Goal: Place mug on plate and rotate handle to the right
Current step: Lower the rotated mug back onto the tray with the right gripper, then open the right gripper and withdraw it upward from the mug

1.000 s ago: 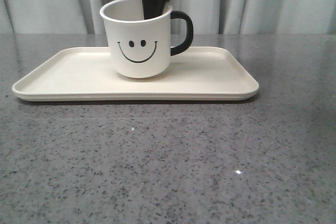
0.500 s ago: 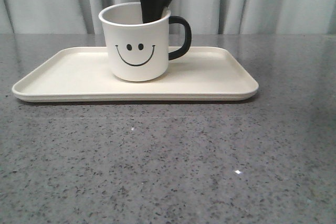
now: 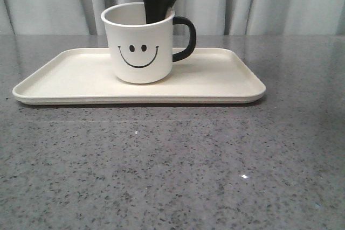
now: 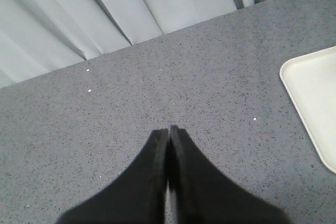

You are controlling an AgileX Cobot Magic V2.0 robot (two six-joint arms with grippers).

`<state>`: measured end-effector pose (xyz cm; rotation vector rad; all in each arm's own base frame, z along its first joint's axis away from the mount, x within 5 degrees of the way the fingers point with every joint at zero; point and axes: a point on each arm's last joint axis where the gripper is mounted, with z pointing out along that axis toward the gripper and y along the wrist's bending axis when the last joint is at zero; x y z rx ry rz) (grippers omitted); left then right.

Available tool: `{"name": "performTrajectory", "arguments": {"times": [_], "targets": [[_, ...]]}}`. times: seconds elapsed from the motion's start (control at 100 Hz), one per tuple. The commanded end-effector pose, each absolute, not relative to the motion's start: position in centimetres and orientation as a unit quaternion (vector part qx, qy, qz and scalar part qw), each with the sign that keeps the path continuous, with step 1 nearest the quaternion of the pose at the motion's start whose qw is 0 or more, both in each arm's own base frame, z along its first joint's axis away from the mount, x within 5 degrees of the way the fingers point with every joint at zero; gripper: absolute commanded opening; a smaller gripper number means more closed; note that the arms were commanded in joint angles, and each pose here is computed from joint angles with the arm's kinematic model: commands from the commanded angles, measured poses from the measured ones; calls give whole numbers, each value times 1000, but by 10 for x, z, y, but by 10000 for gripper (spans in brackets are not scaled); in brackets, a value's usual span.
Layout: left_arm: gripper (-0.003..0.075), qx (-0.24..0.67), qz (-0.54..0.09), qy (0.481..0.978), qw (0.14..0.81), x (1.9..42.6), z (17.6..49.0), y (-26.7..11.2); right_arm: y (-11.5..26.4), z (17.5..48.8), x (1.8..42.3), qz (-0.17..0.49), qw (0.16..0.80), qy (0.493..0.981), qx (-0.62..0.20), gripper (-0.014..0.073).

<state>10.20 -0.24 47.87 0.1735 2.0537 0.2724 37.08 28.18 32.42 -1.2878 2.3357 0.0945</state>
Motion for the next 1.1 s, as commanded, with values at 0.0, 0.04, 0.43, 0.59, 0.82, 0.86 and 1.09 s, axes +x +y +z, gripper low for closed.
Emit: {"name": "performTrajectory", "arguments": {"times": [0.0, 0.04, 0.43, 0.59, 0.82, 0.86, 1.09], "targets": [[-20, 65, 114, 839, 527, 100, 486, 0, 272, 352, 362, 36, 249, 849, -465, 58], [-20, 65, 114, 839, 527, 100, 486, 0, 272, 352, 362, 36, 249, 849, -465, 64], [-20, 65, 114, 839, 527, 100, 486, 0, 272, 353, 362, 34, 255, 848, -464, 70], [-20, 65, 114, 839, 527, 100, 486, 0, 272, 353, 362, 34, 255, 848, -464, 134], [-20, 65, 114, 839, 527, 100, 486, 0, 271, 353, 363, 29, 259, 847, -464, 239], [-20, 65, 114, 839, 527, 100, 486, 0, 271, 354, 363, 29, 260, 847, -464, 239], [-20, 65, 114, 839, 527, 100, 486, 0, 268, 367, 360, 30, 284, 841, -461, 239]]}}
